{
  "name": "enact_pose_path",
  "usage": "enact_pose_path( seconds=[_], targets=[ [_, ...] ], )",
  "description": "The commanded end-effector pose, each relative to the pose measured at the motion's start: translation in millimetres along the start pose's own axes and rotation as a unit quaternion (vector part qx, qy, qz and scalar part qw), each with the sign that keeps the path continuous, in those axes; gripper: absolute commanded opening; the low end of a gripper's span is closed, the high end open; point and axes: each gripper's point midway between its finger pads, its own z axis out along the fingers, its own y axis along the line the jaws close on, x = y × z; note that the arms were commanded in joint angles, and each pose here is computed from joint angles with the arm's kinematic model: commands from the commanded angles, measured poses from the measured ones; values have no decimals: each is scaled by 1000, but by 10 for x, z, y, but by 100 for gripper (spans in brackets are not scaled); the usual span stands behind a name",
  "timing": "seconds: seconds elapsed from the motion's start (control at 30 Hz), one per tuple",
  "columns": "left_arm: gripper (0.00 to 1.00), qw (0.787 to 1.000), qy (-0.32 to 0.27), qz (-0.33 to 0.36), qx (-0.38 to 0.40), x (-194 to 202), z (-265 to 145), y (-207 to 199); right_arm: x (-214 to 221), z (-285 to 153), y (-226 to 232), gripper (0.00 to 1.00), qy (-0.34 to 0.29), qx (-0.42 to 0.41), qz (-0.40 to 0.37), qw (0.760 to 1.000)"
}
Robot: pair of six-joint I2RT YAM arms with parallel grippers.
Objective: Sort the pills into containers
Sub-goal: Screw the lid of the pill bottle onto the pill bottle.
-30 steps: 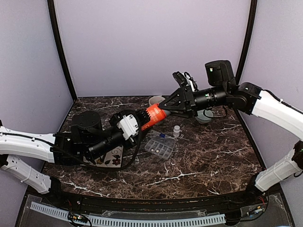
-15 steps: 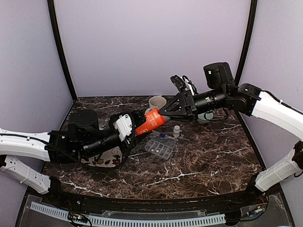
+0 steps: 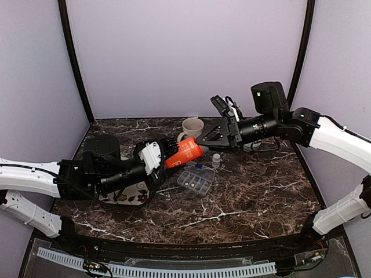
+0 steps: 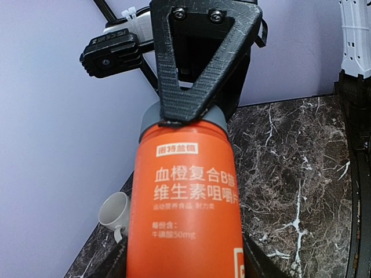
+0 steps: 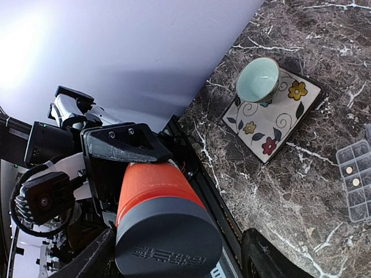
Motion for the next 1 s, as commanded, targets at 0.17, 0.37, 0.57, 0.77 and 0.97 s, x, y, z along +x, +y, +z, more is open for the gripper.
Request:
enact_pose_path(
  seconds=[0.17,0.37,0.57,0.77,0.97],
  targets=[
    [0,989,-129,-68,-36,-741,-288,427,60,-6,-122,72,0,20,-11,1000],
    [0,989,-124,-76,-35,-685,-260,467,0,-52,-12,72,-8,9,-18,1000],
    [0,989,-121,-81,-35,-660,-244,512,-16,-90,69,72,-7,0,-25,1000],
    [0,989,-113,-95,-15,-626,-219,523,13,-133,79,72,4,12,-52,999],
    [0,989,-79,-116,37,-533,-125,438,2,-186,140,72,3,10,-82,997]
  ],
)
